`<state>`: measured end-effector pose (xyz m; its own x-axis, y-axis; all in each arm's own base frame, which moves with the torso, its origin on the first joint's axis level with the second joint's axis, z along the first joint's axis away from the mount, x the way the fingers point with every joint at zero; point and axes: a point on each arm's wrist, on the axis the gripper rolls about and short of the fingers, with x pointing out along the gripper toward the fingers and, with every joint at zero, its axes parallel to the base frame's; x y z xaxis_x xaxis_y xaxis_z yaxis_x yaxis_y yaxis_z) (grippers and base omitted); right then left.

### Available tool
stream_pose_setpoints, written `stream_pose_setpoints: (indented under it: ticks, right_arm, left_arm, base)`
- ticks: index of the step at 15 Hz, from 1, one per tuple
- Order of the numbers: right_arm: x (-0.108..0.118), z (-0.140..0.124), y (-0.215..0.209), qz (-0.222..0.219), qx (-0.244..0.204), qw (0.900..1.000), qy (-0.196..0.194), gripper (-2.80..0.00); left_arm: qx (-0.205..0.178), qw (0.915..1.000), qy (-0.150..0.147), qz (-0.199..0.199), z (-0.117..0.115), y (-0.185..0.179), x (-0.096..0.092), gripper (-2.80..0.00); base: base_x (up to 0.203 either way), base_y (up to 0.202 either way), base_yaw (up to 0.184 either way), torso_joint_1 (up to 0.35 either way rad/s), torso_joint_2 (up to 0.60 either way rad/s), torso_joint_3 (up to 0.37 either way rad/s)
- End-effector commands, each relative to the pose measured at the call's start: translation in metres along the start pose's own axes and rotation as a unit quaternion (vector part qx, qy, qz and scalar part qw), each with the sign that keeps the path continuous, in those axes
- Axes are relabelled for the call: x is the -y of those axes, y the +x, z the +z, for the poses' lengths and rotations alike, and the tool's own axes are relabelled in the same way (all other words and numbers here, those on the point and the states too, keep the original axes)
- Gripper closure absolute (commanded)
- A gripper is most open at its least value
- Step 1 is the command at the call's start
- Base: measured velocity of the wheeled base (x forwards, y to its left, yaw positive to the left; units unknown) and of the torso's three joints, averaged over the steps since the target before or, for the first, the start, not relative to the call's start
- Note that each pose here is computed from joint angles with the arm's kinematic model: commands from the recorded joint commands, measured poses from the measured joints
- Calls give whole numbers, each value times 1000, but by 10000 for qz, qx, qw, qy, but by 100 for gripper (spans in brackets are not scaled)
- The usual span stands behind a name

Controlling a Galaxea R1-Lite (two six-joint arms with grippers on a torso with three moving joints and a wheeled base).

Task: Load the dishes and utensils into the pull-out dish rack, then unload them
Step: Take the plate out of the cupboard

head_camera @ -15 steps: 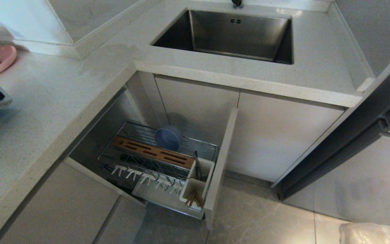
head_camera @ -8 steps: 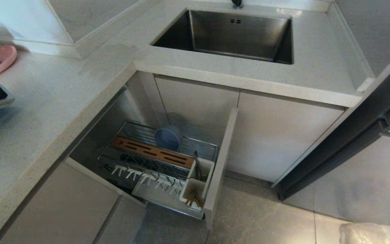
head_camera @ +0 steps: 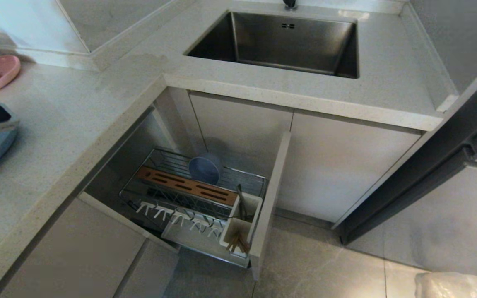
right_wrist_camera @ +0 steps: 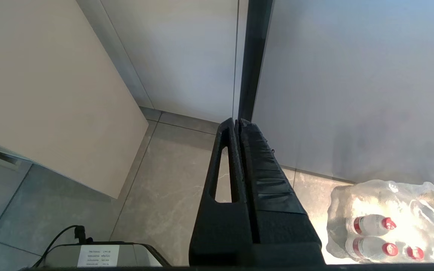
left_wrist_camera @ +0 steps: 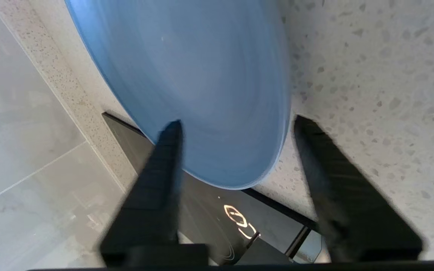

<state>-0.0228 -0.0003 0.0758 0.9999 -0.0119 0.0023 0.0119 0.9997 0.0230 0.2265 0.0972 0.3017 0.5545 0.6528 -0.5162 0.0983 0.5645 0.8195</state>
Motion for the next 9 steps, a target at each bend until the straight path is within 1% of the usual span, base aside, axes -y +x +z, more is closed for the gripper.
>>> stream_pose_setpoints:
  ticks: [1, 4, 7, 9]
  right_arm:
    - [0, 0, 0, -2, 1, 10000, 0, 0]
    - [0, 0, 0, -2, -4, 10000, 0, 0]
    - [0, 0, 0, -2, 2, 10000, 0, 0]
    - [0, 0, 0, -1, 22, 10000, 0, 0]
  left_arm:
    - [-6, 10000, 13, 13, -1, -1, -1, -280]
    - [166, 9998, -41, 37, -6, -14, -1, -280]
    - [501, 9984, -149, 207, -12, -39, -4, -280]
    - [769, 9961, -286, 313, -18, -58, -5, -280]
  base:
    - [0, 0, 0, 0, 0, 0]
    - [0, 0, 0, 0, 0, 0]
    - [0, 0, 0, 0, 0, 0]
    - [0, 0, 0, 0, 0, 0]
